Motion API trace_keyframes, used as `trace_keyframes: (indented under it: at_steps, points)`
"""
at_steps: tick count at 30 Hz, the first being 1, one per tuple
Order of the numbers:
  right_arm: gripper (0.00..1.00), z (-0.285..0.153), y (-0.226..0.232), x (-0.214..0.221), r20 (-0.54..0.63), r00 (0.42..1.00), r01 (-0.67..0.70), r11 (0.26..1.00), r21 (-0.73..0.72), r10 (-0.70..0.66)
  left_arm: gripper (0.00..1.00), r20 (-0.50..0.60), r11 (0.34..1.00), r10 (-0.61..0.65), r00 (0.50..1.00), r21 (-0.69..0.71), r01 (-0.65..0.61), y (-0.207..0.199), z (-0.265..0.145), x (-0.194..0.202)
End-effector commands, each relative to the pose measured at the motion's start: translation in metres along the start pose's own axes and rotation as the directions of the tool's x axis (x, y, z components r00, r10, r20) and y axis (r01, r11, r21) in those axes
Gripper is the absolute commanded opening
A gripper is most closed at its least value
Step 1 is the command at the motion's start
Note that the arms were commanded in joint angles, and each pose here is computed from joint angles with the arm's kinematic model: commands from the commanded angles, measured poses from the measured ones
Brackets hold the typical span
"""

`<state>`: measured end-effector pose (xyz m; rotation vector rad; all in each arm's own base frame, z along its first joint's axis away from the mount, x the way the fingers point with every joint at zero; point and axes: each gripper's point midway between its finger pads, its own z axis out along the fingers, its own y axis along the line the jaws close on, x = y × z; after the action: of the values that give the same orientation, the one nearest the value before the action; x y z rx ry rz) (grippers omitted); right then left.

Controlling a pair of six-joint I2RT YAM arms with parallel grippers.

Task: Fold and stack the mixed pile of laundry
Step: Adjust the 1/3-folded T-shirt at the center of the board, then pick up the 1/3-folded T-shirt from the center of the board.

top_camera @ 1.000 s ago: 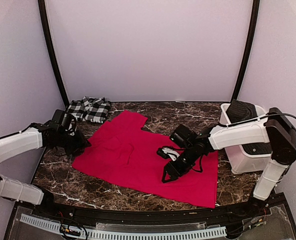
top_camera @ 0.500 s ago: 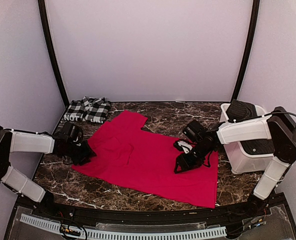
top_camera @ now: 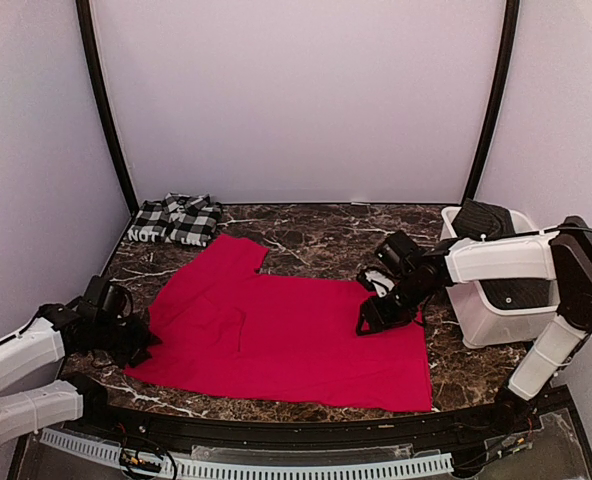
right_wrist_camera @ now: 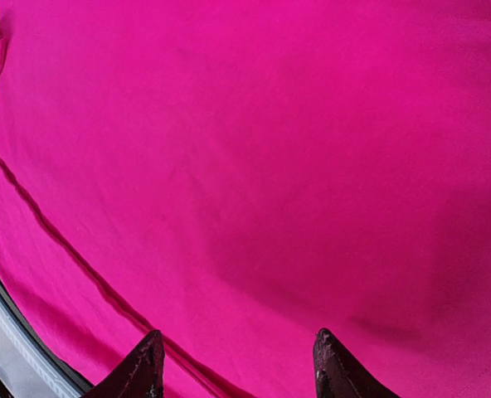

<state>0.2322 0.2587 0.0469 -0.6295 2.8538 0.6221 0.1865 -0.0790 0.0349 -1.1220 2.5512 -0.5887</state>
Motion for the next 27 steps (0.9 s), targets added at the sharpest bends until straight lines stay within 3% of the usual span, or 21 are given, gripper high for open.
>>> trace_keyframes:
  at_steps: [1,3,6,7,10,12,19,27]
  points:
    - [0.58,-0.009,-0.014,-0.005,0.036,0.999,-0.024,0.999,0.044,0.023,0.39,0.019,0.998,0.063,0.998,0.019,-0.064,-0.006,-0.023,-0.002]
    - [0.58,-0.013,-0.02,-0.013,0.058,0.998,-0.037,0.998,0.047,0.034,0.41,0.075,0.978,0.193,0.978,0.069,-0.198,-0.04,-0.035,-0.018]
    - [0.58,-0.027,-0.038,-0.029,0.111,0.992,-0.072,0.996,0.06,0.065,0.47,0.17,0.911,0.377,0.911,0.11,-0.397,-0.104,-0.048,-0.047]
    - [0.58,-0.033,-0.044,-0.035,0.134,0.988,-0.085,0.994,0.066,0.075,0.48,0.138,0.905,0.405,0.904,0.083,-0.418,-0.11,-0.034,-0.05]
    - [0.57,-0.051,-0.063,-0.052,0.2,0.974,-0.123,0.989,0.077,0.106,0.51,0.206,0.819,0.519,0.83,0.158,-0.551,-0.18,-0.032,-0.074]
    - [0.56,-0.062,-0.076,-0.063,0.243,0.962,-0.149,0.985,0.09,0.123,0.49,0.184,0.781,0.583,0.791,0.143,-0.608,-0.207,-0.004,-0.088]
    - [0.54,-0.066,-0.112,-0.092,0.279,0.951,-0.187,0.966,0.177,0.133,0.47,0.208,0.666,0.708,0.675,0.122,-0.736,-0.288,0.033,-0.134]
    - [0.46,-0.047,-0.158,-0.097,0.219,0.97,-0.188,0.905,0.381,0.109,0.46,0.19,0.604,0.767,0.612,0.108,-0.79,-0.322,0.066,-0.154]
